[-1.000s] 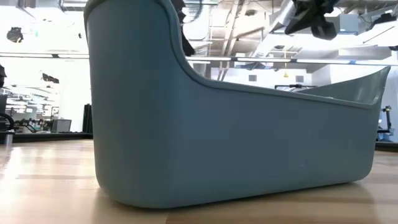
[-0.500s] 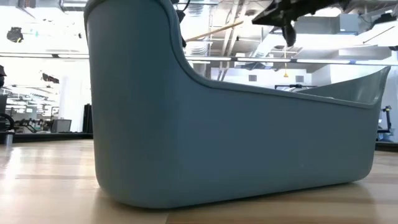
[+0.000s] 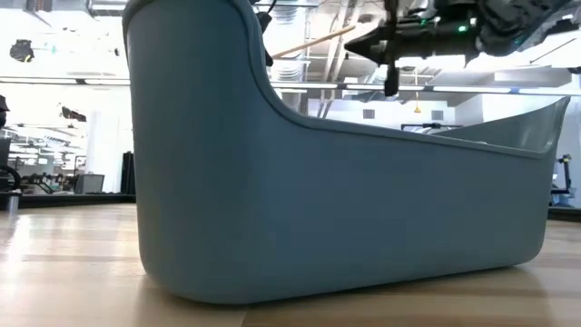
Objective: Pick & Place Kitchen Items
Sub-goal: Put the wooden slotted spatula into the top right transparent bin
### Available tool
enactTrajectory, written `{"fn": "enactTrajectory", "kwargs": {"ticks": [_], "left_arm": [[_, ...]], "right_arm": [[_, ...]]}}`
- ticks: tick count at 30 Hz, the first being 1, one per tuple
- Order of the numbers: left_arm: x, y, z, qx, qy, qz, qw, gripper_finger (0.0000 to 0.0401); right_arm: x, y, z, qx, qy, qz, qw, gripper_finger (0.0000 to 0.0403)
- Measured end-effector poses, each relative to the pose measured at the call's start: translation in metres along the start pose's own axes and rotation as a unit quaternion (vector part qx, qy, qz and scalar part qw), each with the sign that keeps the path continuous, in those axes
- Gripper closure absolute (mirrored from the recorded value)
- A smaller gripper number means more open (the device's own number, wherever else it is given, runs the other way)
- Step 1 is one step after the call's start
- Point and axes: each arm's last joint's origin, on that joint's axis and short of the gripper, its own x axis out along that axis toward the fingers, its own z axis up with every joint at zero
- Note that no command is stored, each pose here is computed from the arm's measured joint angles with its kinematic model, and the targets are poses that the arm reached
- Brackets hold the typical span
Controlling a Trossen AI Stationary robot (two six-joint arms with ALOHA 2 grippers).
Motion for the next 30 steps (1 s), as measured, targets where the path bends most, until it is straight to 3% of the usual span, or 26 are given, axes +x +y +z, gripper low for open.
{"fn": "enactTrajectory", "kwargs": {"ticks": [6, 20, 25, 30], "left_arm": [[0.000, 0.000, 0.000, -0.001, -0.001, 0.000, 1.000, 0.0344], [0.000, 0.000, 0.000, -0.001, -0.001, -0.003, 1.000, 0.0343], [0.000, 0.000, 0.000, -0.001, -0.001, -0.003, 1.000, 0.0343], [0.000, 0.000, 0.000, 0.000, -0.001, -0.003, 1.000, 0.0343]], "right_arm": [[0.026, -0.001, 0.001, -0.001, -0.026, 0.025, 0.999, 0.0374], [0.084, 0.002, 0.014, 0.023, -0.041, 0.033, 0.998, 0.0172], [0.096, -0.001, 0.020, 0.022, -0.050, 0.032, 0.998, 0.0178], [0.097, -0.004, 0.026, 0.020, -0.060, 0.029, 0.998, 0.0248]]}}
